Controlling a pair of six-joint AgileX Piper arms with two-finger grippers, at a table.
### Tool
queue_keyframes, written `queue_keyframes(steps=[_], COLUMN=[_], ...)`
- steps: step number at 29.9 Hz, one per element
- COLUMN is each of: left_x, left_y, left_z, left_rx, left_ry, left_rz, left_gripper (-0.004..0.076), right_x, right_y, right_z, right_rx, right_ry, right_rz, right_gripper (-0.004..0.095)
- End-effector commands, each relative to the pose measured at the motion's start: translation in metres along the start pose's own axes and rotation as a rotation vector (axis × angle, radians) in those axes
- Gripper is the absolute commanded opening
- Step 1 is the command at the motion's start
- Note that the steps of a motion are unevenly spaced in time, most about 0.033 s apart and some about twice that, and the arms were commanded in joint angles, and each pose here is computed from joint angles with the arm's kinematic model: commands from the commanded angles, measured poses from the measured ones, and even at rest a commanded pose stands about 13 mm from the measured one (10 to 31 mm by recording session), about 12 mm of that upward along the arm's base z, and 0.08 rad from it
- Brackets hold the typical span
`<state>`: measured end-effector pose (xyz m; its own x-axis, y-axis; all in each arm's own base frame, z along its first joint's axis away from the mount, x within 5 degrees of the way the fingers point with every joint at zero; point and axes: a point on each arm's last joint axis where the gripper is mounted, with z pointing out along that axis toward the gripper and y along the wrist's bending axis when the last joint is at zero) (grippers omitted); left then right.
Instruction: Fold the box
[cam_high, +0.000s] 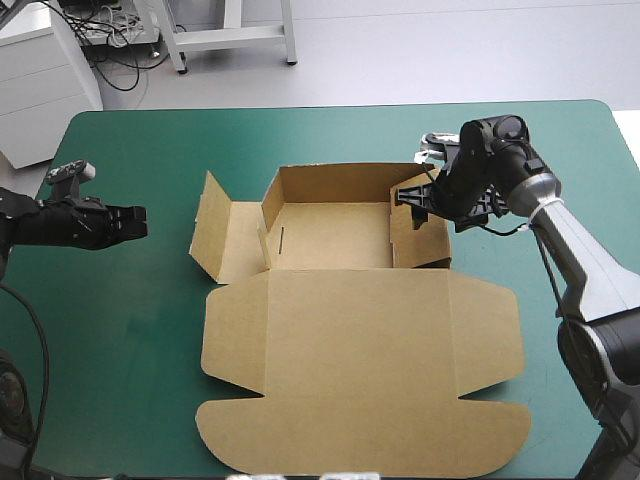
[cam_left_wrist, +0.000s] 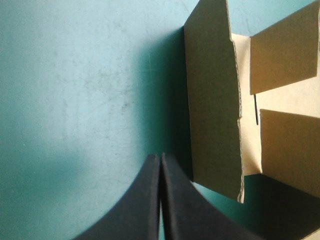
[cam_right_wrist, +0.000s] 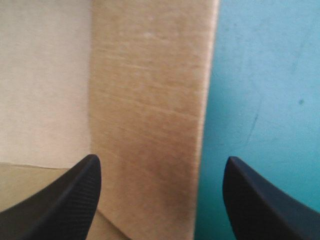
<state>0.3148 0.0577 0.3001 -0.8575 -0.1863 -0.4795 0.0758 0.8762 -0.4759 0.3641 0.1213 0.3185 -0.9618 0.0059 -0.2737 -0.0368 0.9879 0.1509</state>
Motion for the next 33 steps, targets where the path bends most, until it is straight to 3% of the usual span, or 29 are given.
queue_keyframes(steps=[1, 13, 19, 23, 28, 33], left_x=[-0.008, -0.010, -0.010, -0.010, -0.010, -0.010], left_y=[-0.014, -0.013, -0.013, -0.013, -0.013, -0.012], left_z=[-0.016, -0.015, -0.015, -0.015, -0.015, -0.015], left_rx=[0.048, 0.037, 0.036, 0.036, 0.034, 0.031], left_ry=[-0.086, -0.101, -0.103, -0.103, -0.102, -0.100], left_rz=[-0.007, 0.002, 0.002, 0.002, 0.002, 0.005], left_gripper=[-0.0032, -0.0032, -0.0032, -0.0032, -0.0032, -0.0032], right_x=[-0.001, -0.015, -0.018, -0.017, -0.015, -0.010], right_y=[-0.005, -0.004, -0.004, -0.004, -0.005, -0.007], right_z=[-0.021, 0.016, 0.033, 0.034, 0.034, 0.033], right_rx=[0.047, 0.046, 0.056, 0.059, 0.066, 0.083], right_ry=[-0.074, -0.078, -0.047, -0.036, -0.013, 0.051], right_rz=[0.000, 0.000, -0.002, -0.013, -0.034, -0.068], right_gripper=[0.0638, 0.0624, 0.0571, 0.0396, -0.0008, -0.0023])
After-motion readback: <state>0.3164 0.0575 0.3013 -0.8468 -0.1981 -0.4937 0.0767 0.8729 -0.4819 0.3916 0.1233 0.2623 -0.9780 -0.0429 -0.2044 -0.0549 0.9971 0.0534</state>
